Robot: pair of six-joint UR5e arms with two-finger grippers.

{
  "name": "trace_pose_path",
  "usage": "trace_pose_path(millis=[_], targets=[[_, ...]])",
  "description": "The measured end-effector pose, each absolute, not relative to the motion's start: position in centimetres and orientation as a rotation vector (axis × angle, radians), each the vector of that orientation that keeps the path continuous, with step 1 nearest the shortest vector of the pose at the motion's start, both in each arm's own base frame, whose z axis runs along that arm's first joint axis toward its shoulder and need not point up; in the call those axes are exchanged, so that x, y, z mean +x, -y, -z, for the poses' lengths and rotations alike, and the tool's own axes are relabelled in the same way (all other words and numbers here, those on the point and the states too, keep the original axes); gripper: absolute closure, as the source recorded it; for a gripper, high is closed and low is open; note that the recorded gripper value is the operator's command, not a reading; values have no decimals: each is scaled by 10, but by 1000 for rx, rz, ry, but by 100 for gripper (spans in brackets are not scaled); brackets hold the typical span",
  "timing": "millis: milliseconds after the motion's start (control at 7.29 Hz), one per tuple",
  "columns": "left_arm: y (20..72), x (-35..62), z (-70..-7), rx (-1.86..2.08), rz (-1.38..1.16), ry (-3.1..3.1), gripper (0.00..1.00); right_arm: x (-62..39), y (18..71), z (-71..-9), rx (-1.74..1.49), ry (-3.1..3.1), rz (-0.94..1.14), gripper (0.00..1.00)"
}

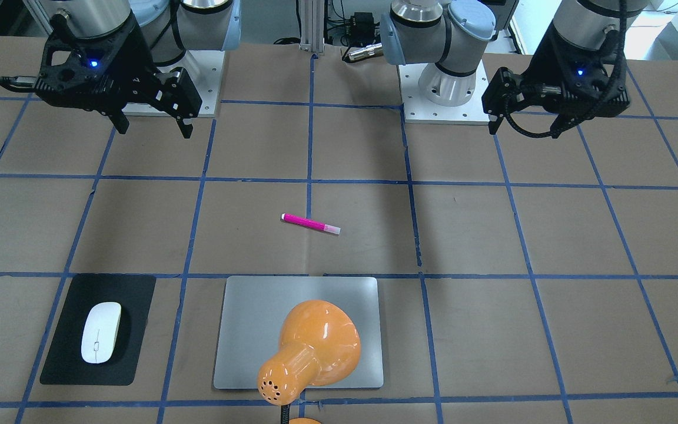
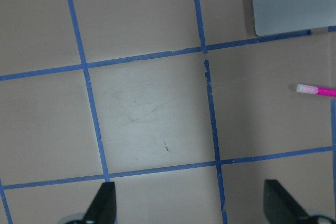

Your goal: Place pen and mouse around notebook

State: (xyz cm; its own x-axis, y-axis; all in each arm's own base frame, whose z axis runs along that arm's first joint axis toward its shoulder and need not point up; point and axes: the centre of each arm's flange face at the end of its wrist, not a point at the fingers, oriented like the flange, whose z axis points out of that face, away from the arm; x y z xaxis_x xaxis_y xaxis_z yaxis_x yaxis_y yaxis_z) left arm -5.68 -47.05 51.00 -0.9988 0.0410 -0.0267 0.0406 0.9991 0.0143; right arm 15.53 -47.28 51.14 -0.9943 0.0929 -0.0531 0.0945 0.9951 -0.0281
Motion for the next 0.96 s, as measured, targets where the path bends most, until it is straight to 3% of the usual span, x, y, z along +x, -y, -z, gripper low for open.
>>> trace_pose_path(millis=[960], targets=[[499, -122, -536, 41, 103, -3143, 0, 147, 489, -514, 137, -3089, 43, 0]])
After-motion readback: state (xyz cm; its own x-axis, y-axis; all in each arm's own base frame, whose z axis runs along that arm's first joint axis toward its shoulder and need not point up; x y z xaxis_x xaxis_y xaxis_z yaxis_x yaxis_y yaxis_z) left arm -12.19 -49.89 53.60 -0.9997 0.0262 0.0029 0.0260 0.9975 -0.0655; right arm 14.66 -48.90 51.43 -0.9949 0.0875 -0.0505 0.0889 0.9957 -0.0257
